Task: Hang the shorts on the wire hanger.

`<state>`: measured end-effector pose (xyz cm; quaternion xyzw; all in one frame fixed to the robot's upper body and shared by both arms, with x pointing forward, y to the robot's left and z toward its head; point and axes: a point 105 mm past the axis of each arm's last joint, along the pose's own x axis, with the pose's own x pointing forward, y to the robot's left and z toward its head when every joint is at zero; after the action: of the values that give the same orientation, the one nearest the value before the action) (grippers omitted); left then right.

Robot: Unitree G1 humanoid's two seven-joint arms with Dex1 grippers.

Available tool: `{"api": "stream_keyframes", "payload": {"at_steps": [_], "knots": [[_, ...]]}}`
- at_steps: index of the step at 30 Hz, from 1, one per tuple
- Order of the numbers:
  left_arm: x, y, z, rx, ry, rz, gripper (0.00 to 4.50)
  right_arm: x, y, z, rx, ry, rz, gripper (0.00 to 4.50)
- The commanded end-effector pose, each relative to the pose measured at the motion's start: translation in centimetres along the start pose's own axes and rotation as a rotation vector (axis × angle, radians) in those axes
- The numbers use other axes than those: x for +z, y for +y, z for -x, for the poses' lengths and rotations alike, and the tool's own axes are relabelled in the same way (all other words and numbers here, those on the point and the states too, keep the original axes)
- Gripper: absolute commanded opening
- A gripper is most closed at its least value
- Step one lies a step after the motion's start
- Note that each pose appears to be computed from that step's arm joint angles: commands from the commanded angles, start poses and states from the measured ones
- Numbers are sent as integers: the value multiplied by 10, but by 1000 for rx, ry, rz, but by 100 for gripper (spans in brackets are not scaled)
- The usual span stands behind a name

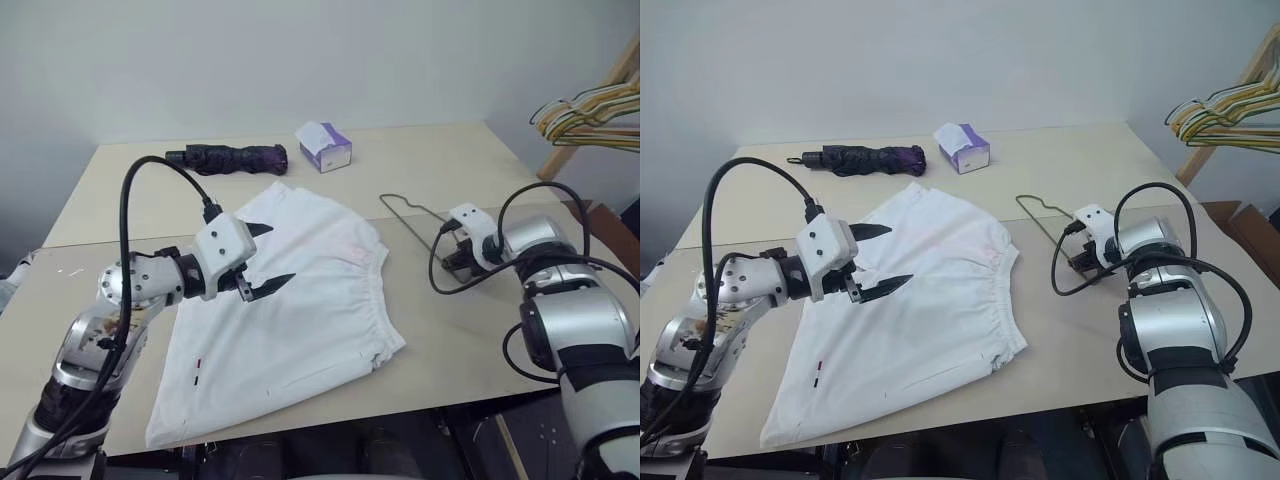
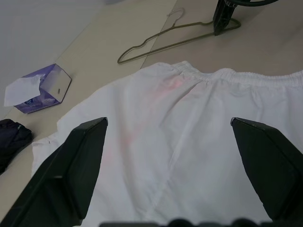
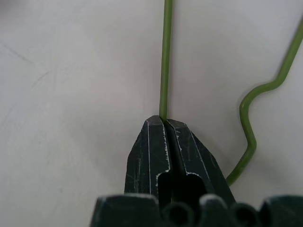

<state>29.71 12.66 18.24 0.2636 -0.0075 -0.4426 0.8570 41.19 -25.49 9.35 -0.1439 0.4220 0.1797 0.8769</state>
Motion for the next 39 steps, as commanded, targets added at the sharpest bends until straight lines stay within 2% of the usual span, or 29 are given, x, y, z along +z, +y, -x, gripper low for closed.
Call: {"api": "stream_keyframes", "payload": {"at_steps": [1,6,9,12,17,24,32,35,39], "knots": [[13,7,-1,39,-65,32,450,35,-9,17,-45,-176,72,2],[17,13,0,69,-168,288,450,73,8,48,-48,-456,213,2],[24,21,-1,95,-252,481,450,79,37,71,-59,-618,349,2],[44,30,0,87,-414,656,450,83,76,92,-58,-804,466,2],[73,50,6,109,-648,845,450,80,133,112,-30,-1014,569,2],[80,61,4,139,-723,990,450,75,176,118,46,-1135,602,2],[84,59,-4,144,-707,1016,450,72,190,108,50,-1145,653,2],[84,60,-6,157,-714,1040,392,74,190,106,38,-1146,647,0],[80,60,-9,183,-699,1062,264,76,190,104,19,-1145,624,0]]}}
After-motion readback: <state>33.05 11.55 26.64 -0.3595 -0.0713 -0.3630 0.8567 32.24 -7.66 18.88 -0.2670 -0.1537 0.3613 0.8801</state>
